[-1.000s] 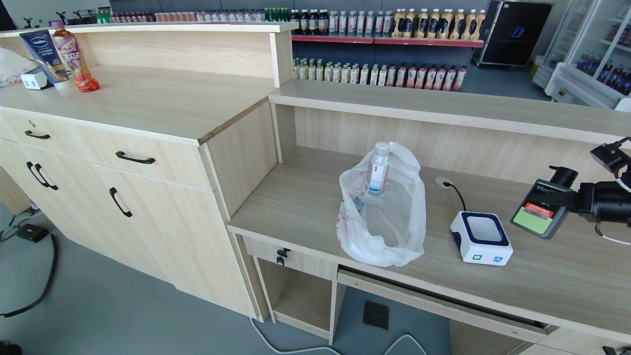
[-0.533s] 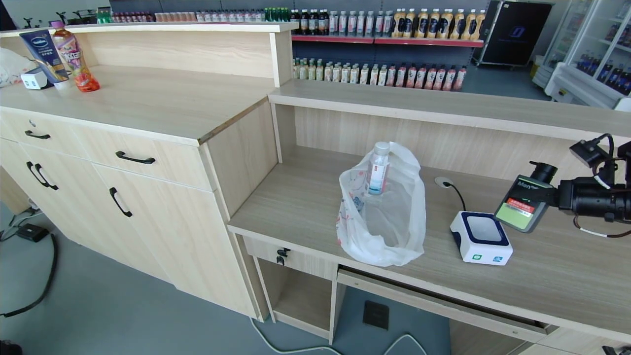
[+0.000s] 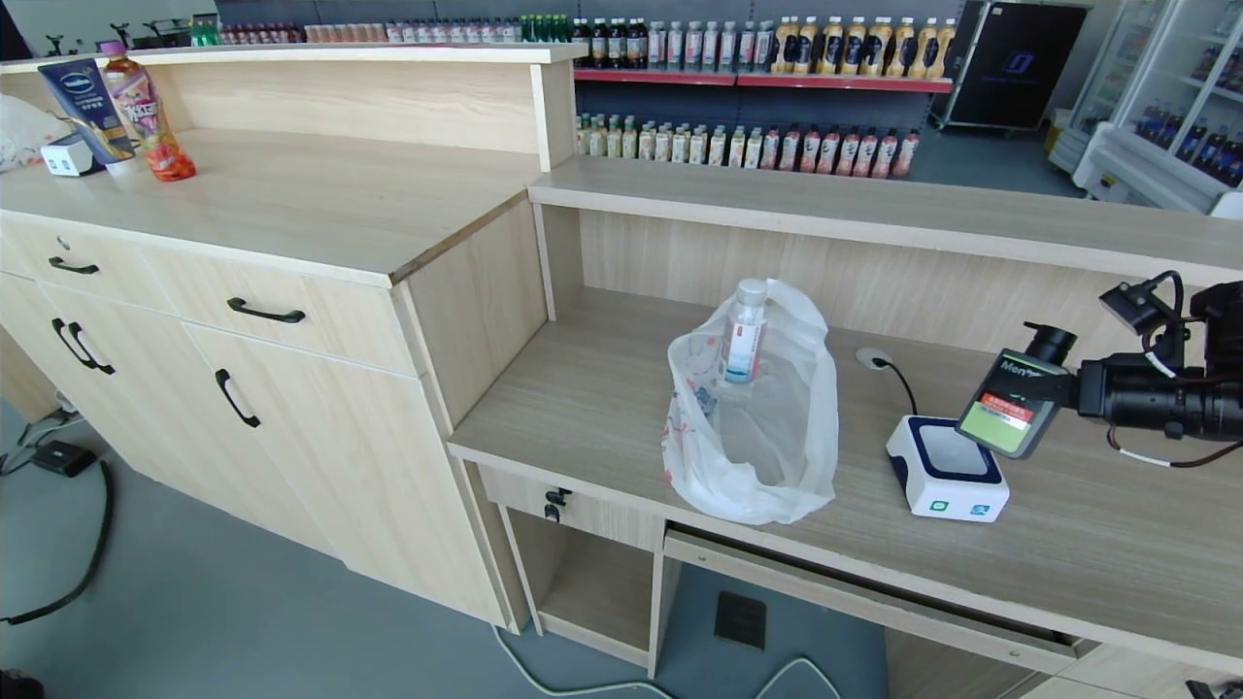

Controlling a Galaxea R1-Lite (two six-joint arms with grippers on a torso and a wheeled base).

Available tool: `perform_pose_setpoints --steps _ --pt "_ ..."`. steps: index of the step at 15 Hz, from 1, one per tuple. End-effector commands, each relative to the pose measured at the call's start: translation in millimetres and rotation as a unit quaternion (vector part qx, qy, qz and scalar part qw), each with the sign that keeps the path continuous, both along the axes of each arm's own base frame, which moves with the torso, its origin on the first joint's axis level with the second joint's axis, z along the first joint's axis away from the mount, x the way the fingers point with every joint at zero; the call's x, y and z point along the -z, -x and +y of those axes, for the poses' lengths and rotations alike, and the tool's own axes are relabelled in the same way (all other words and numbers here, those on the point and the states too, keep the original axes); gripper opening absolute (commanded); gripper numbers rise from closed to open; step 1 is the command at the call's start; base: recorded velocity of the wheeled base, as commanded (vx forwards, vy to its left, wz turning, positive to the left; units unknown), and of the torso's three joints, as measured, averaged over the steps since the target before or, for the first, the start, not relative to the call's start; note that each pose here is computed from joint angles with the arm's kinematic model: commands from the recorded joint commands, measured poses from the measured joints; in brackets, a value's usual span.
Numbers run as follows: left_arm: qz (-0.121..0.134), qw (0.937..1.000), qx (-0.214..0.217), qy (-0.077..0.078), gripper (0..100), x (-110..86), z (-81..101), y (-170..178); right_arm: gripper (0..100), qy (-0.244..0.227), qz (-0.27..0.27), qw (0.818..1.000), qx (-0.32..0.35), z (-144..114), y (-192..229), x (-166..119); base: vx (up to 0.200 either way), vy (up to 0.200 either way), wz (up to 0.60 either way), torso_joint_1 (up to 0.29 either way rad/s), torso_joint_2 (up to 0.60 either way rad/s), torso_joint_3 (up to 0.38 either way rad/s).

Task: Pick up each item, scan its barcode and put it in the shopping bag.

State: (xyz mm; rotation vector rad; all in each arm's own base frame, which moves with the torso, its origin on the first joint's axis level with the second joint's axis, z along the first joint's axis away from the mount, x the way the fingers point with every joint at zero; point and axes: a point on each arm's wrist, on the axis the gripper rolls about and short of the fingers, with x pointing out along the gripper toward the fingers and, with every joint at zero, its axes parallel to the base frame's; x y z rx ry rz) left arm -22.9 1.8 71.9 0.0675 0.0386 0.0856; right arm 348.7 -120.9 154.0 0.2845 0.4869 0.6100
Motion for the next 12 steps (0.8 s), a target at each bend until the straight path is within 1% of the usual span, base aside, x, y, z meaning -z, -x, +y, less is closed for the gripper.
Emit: perform_pose_setpoints --steps 1,6,8,9,10,11,12 --pt "0.0 1.0 0.0 0.0 100 0.0 0.0 0.0 0 -0.001 0.001 1.0 -0.001 0.0 -0.8 1.4 0.0 0.0 0.0 0.0 0.0 0.0" --pt "0.0 1.0 0.0 0.0 100 0.0 0.0 0.0 0 0.001 -0.002 1.0 -0.001 -0.1 -2.6 1.2 0.0 0.0 0.0 0.0 0.0 0.0" --pt "0.0 1.0 0.0 0.0 100 0.0 0.0 0.0 0 0.007 -0.011 1.0 -0.002 1.0 0.3 -3.7 0.0 0.0 0.0 0.0 0.0 0.0" --pt "0.0 1.0 0.0 0.0 100 0.0 0.0 0.0 0 0.038 -0.043 0.998 0.006 5.5 16.9 -26.3 0.0 0.0 0.0 0.0 0.0 0.0" --pt "0.0 1.0 0.0 0.0 100 0.0 0.0 0.0 0 0.061 -0.058 0.996 0.018 8.3 29.0 -36.8 0.0 0.0 0.0 0.0 0.0 0.0" --pt "0.0 1.0 0.0 0.0 100 0.0 0.0 0.0 0 0.141 -0.094 0.983 0.073 11.7 66.8 -59.4 0.0 0.0 0.0 0.0 0.0 0.0" --pt "0.0 1.0 0.0 0.0 100 0.0 0.0 0.0 0 0.174 -0.103 0.975 0.092 13.9 81.1 -64.3 0.0 0.0 0.0 0.0 0.0 0.0"
